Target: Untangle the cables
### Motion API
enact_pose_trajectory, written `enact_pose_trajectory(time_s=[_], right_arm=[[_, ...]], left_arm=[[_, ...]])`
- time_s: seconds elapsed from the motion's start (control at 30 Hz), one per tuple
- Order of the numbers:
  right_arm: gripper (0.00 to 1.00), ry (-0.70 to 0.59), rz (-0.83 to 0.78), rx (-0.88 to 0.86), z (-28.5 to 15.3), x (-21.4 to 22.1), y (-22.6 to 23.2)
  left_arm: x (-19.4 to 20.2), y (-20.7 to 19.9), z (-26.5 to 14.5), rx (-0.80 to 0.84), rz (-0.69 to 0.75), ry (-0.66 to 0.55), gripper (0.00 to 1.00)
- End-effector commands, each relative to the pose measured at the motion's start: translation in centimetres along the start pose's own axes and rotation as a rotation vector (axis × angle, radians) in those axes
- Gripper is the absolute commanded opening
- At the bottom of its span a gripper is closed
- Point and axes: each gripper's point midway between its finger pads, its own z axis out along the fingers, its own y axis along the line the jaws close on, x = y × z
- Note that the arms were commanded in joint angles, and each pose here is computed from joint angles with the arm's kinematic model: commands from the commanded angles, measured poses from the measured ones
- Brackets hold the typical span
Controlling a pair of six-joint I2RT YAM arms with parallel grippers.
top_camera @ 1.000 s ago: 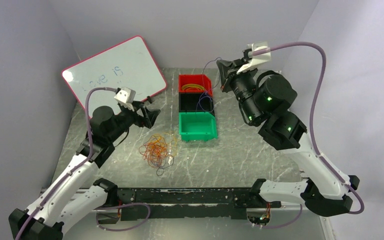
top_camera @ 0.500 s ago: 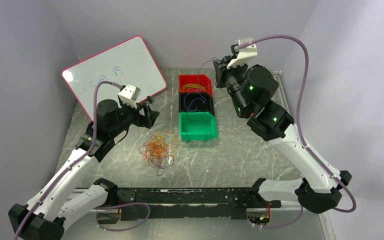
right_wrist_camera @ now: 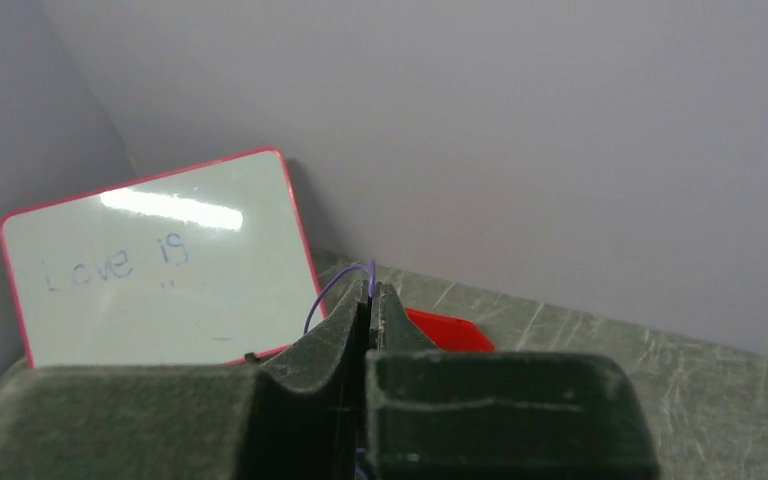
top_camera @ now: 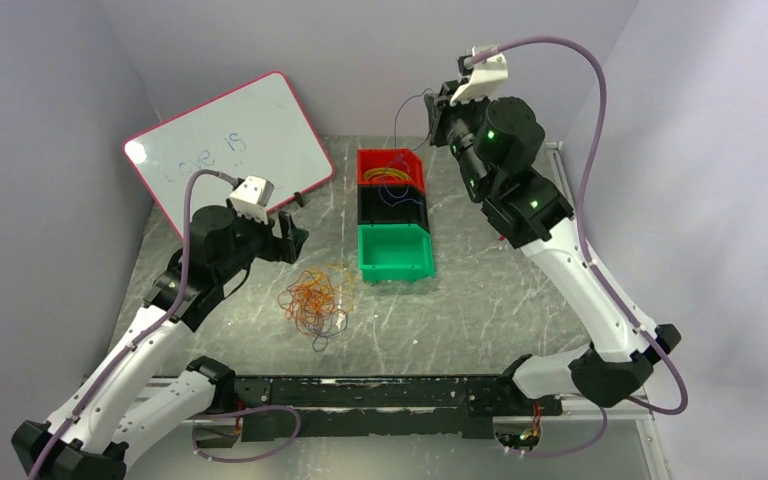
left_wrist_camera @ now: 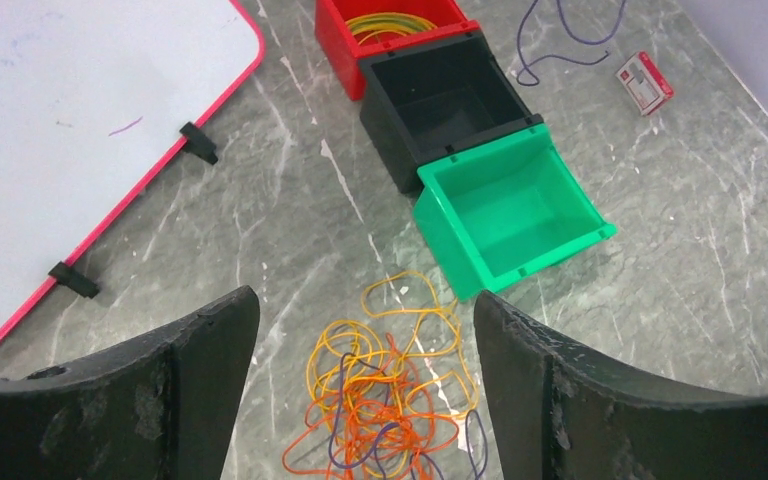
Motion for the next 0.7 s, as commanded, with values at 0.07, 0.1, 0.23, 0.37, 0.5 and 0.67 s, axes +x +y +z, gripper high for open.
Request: enact_pose_trajectory(time_s=[0.07,0.1,0.23,0.37,0.5,0.67], right_arm=[[0.00,-0.023,0.010,0.004,2.6,-0.9,-1.5],[0.00,-0.021,0.011,0.007,3.0,-0.8,-1.9],[0.00,-0.022,0.013,0.001,4.4,-0.8,-2.8],[0.00,-0.006,0.005,-0.001,5.8,-0.2,-3.3],[0.00,0.000,0.006,-0.014,7.0,0.4,-3.5],[0.00,0.013,-0.025,-0.003,8.8,1.1,-5.1]], left_arm=[[1.9,1.2,-0.7,-0.068,-0.027,0.057,0.83],[2.2,1.3,-0.8,-0.073,-0.033,0.063,0.83],[2.9,1.6,-1.1,-0.089,-0.038,0.079,0.82],[3.3,2.0,-1.3,-0.107,-0.034,0.093,0.82],[3.6,2.2,-1.3,-0.119,-0.033,0.105,0.82],[4.2,1.9,-0.8,-0.102,-0.034,0.136,0.80]])
